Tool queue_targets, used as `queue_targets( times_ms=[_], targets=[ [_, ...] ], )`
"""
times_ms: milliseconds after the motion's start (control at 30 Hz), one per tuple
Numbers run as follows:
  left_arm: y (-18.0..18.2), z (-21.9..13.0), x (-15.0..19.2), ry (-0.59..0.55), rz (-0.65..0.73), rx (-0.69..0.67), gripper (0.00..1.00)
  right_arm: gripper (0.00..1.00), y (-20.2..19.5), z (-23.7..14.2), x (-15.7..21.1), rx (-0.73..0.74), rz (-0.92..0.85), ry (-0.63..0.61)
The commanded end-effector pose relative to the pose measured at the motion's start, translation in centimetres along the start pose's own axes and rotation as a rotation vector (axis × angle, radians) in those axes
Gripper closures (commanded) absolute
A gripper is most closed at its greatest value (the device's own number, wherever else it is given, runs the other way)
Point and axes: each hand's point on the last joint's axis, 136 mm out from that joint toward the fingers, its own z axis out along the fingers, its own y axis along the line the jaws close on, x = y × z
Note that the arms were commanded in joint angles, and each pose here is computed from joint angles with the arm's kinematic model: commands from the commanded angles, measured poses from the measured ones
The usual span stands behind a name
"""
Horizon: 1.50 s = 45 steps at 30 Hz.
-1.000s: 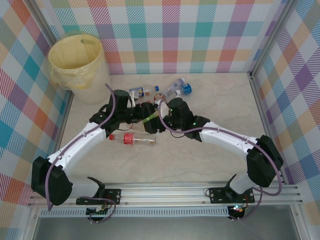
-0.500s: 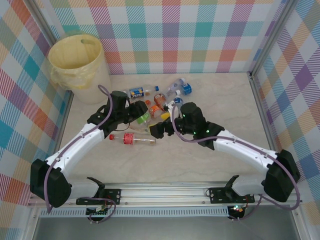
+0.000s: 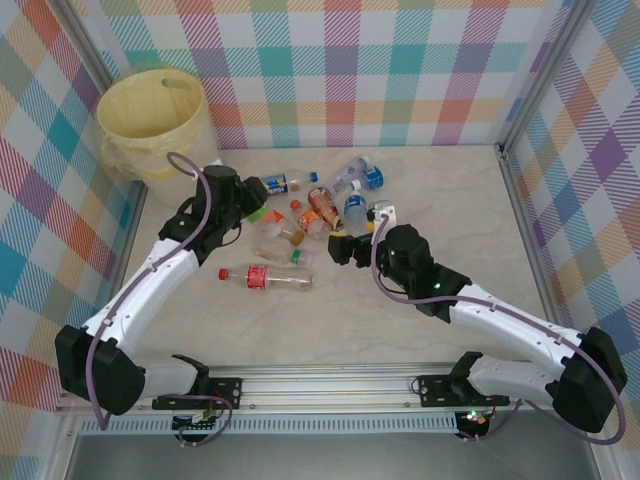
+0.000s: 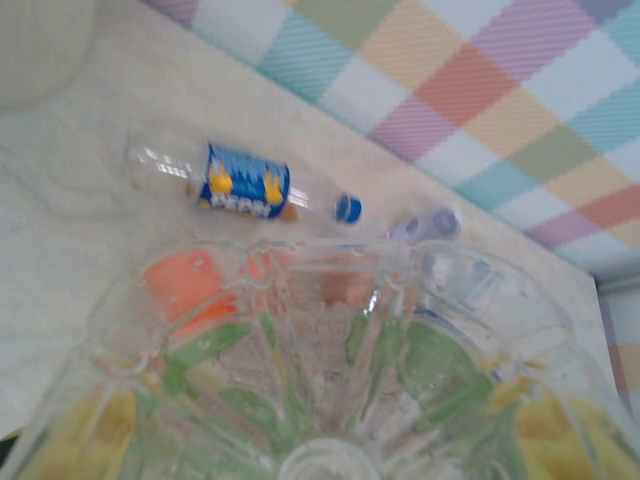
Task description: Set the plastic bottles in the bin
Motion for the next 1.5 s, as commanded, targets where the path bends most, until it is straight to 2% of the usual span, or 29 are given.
queue_targets(
  times_ms=[0, 267, 467, 600, 767, 967, 1200, 1467],
  targets=[
    [-0.4, -0.3, -4.8, -0.181, -0.017, -0.005, 0.52, 0.00, -1.8, -0.6, -0.5, 0.087, 0.055, -0.047],
    [1.7, 0.8, -10.9, -0.305, -0.179, 0.015, 0.52, 0.00, -3.0, -1.0, -0.2, 0.144, 0.082, -0.051],
    [2.5, -0.2, -16.7, -0.460, -0.256, 0.022, 0.51, 0.00, -3.2, -1.2, -0.1, 0.153, 0.088, -0.050],
    [2.4, -0.1, -20.4, -0.507, -0.316, 0.080, 0.50, 0.00, -3.3, -1.1, 0.3, 0.162, 0.083, -0.032],
    [2.9, 0.1, -24.1, -0.586, -0.315, 0.045, 0.50, 0.00, -3.4, -1.0, 0.4, 0.167, 0.079, -0.029],
    [5.4, 0.4, -28.6, -0.743, -0.318, -0.069, 0.51, 0.00, -3.6, -0.6, 0.9, 0.176, 0.073, -0.009],
    [5.6, 3.1, -31.4, -0.749, -0.220, -0.131, 0.50, 0.00, -3.6, -0.3, 1.2, 0.180, 0.068, 0.004],
    [7.6, 6.6, -31.3, -0.690, -0.190, -0.229, 0.50, 0.00, -3.5, 0.1, 1.2, 0.185, 0.056, 0.019]
  ],
)
